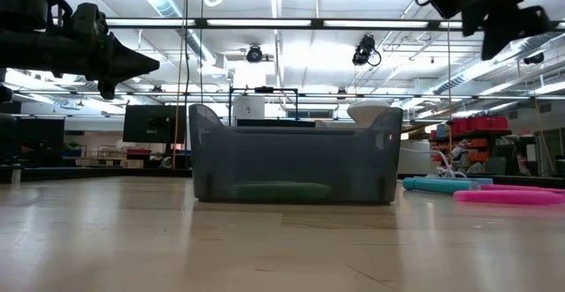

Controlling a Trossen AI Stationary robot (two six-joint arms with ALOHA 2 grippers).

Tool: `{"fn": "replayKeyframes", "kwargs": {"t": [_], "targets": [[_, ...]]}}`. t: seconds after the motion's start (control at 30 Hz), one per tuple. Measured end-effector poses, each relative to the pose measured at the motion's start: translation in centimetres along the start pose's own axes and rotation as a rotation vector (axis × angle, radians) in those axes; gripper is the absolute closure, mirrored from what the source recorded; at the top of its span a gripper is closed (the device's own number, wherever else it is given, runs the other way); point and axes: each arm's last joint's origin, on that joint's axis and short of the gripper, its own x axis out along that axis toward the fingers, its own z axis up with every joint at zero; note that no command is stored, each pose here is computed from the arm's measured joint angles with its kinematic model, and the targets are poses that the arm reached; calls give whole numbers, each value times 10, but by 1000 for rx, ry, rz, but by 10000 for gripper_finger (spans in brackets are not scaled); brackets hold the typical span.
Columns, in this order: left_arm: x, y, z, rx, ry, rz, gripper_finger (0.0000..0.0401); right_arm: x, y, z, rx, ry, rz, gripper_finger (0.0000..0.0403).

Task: Pick & Place Markers
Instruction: Put the purple pen into the black bin

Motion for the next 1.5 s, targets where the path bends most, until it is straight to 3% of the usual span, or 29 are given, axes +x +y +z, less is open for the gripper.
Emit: {"fn": "replayKeyframes", "kwargs": {"t": [0.4,0.6,1.13,1.5], "targets": [[0,0,0,0,0,0,387,8,25,-50,-3,176,-15,172],[0,0,0,0,0,0,387,13,35,-75,-75,275,-59,172],[0,0,0,0,0,0,387,16,78,-139,-279,351,-192,172],[0,0,0,0,0,0,387,30,82,-161,-246,345,-263,172]]}}
